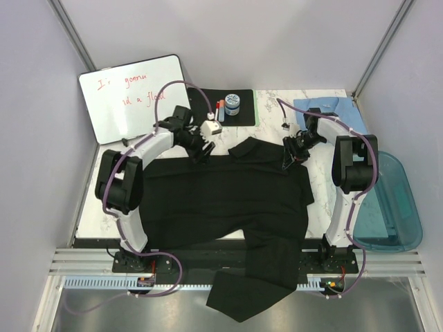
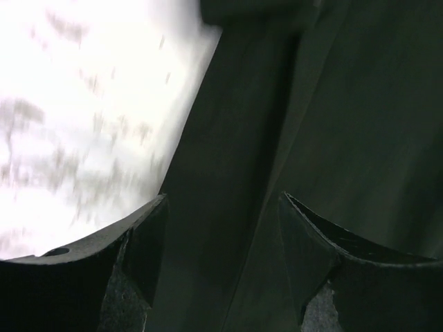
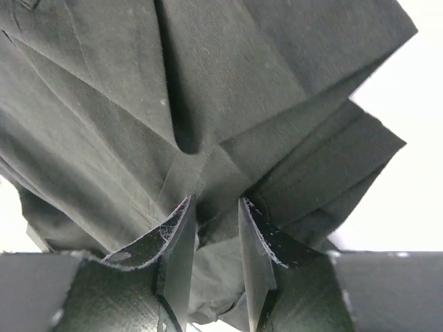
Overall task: Fold and stack the long sleeve shirts
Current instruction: Fold the shirt
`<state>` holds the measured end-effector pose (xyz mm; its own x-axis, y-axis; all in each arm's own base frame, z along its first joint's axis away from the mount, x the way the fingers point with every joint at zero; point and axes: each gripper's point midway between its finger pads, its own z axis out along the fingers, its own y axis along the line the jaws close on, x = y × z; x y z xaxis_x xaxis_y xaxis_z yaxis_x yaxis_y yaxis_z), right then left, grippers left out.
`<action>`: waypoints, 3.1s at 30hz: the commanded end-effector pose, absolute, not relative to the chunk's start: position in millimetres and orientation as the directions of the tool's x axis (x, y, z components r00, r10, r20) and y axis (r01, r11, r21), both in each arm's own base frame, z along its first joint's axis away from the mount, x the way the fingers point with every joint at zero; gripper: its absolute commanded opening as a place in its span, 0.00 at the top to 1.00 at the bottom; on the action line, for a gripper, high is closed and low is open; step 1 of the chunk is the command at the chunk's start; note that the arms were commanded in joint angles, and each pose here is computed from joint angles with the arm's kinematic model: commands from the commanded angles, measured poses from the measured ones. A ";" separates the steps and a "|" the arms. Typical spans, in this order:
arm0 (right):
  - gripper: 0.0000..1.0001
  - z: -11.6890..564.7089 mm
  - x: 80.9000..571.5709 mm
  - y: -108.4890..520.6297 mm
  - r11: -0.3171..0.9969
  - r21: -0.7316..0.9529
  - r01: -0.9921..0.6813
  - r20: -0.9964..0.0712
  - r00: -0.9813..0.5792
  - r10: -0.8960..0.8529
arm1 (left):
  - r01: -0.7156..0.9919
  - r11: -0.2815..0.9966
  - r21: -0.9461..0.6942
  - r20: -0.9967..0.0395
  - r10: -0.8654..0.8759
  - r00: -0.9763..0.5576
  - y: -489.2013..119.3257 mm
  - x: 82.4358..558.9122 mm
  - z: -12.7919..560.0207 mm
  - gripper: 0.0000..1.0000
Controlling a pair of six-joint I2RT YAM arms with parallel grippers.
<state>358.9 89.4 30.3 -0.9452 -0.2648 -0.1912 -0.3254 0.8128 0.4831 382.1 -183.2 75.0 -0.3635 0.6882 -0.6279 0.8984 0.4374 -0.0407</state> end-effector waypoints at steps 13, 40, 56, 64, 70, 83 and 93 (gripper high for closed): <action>0.60 36.4 367.0 97.5 0.798 0.466 -0.382 -0.250 -0.922 -0.295 | 0.862 0.505 0.027 -0.787 0.543 -0.293 -352.3 430.2 92.9 0.18; 0.59 32.7 366.3 98.3 0.794 0.469 -0.386 -0.247 -0.921 -0.301 | 0.699 0.664 0.267 -0.789 0.567 -0.237 -373.0 473.6 92.5 0.98; 0.39 178.3 380.9 51.6 0.697 0.531 -0.481 -0.565 -0.814 -0.131 | 0.987 0.063 0.148 -0.907 0.406 0.111 -379.2 280.2 299.8 0.98; 0.38 202.0 387.4 38.4 0.722 0.485 -0.494 -0.620 -0.776 -0.115 | 0.940 -0.310 0.144 -0.884 0.387 0.263 -345.9 148.6 310.4 0.98; 0.41 187.9 386.9 69.1 0.693 0.478 -0.540 -0.607 -0.773 -0.183 | 0.909 -0.398 0.124 -0.900 0.340 0.272 -339.9 85.4 334.8 0.98; 0.46 121.8 364.4 161.0 0.615 0.479 -0.626 -0.519 -0.767 -0.377 | 0.904 -0.427 0.023 -0.869 0.438 0.229 -356.5 46.8 311.3 0.98; 0.46 69.3 356.1 177.5 0.619 0.502 -0.604 -0.408 -0.797 -0.446 | 0.988 0.134 -0.074 -0.911 0.395 -0.122 -349.5 179.4 300.3 0.98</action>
<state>351.2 181.0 82.9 -0.7943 -0.4380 -0.4209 -0.6069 0.6023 0.5186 105.1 -356.2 272.3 0.0719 0.5215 -0.8502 0.9816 -0.1881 -0.0323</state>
